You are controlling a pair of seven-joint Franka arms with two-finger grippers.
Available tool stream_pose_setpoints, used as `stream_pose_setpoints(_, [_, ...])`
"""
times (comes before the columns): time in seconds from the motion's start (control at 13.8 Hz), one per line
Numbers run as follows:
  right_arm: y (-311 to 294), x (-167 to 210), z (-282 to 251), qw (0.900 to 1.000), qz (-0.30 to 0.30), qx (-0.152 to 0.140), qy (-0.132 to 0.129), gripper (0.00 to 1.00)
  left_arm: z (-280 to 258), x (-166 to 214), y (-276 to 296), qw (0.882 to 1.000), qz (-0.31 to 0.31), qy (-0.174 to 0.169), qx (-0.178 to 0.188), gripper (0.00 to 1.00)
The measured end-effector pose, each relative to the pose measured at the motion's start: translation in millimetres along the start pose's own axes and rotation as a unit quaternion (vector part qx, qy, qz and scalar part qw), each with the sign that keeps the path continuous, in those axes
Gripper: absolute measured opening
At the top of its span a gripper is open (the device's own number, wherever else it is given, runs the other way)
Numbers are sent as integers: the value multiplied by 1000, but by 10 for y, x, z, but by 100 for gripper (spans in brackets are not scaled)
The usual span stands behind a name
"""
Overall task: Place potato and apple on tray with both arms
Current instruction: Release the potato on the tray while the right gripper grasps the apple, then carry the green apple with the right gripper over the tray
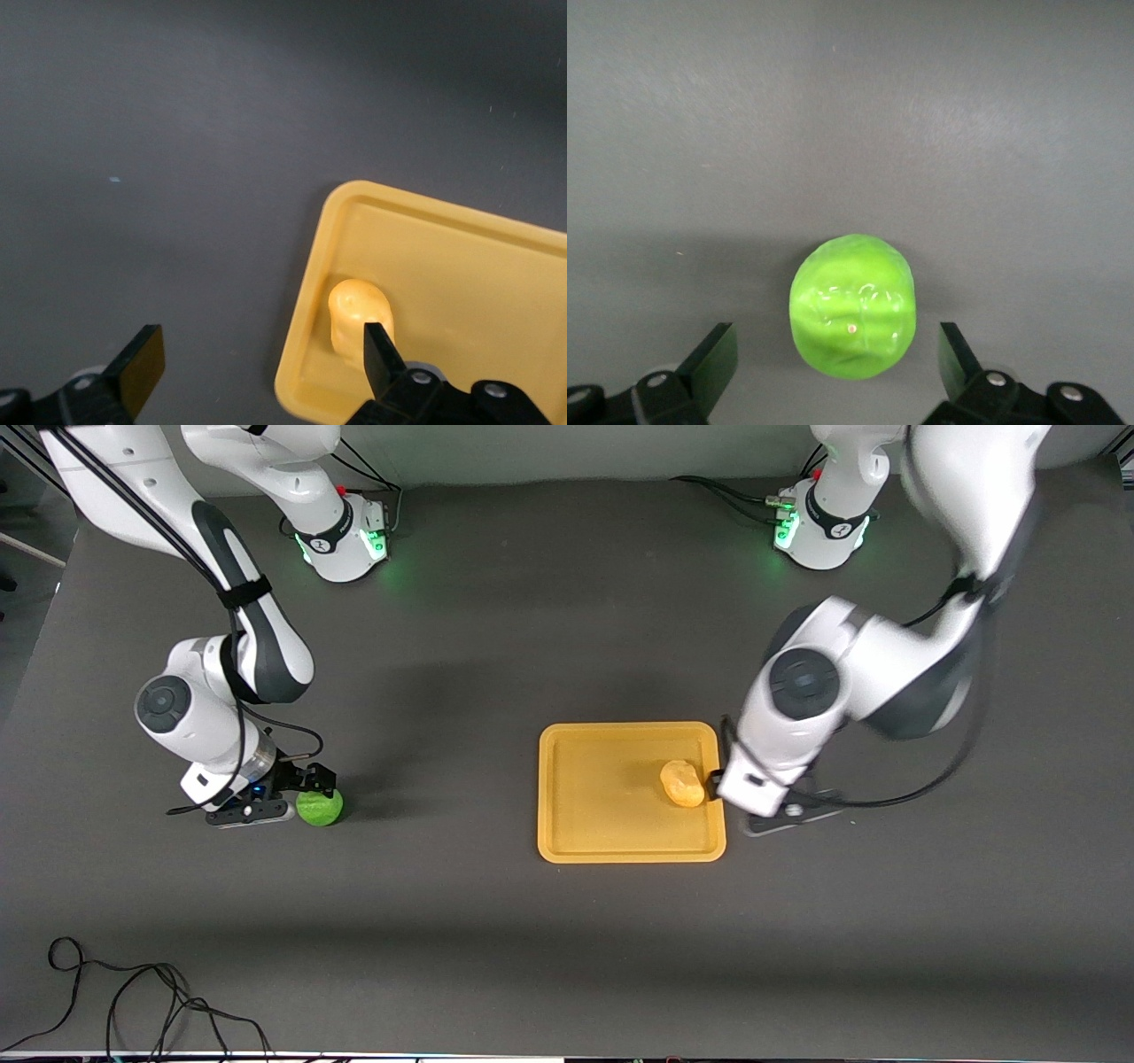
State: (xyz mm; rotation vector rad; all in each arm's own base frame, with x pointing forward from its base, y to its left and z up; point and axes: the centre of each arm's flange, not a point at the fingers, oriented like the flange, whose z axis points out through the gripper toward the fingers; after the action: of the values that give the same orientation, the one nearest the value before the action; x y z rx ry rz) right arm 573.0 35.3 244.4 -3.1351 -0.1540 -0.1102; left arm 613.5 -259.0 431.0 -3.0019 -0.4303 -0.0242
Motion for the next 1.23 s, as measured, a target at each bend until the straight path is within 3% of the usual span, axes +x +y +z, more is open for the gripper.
stream_pose_setpoints(0.15, [6,-2,152,1000,0,0,4,100,-511,266,-436,1000,20,-16,-1,100])
stream_pose_setpoints(0.36, [35,-10,335,1000,3,-1,9,100,-663,746,-1381,997,47,-53,-35,100])
stream_pose_setpoints(0.51, [63,-24,417,1000,5,-2,7,100,-724,851,-1802,995,63,-60,-45,100])
stream_pose_setpoints(0.58, [70,-30,443,1000,6,-2,5,100,-787,835,-1901,995,68,-60,-45,100])
stream_pose_setpoints(0.8, [72,-22,442,1000,6,-2,6,73,-1007,624,-1890,995,83,-51,-30,100])
stream_pose_setpoints(1.02, [65,30,349,1000,5,-2,11,73,-1082,459,-1937,994,99,-50,-13,100])
stream_pose_setpoints(1.23, [62,165,-114,1000,5,-1,3,73,-1009,399,-2084,992,100,-68,-32,100])
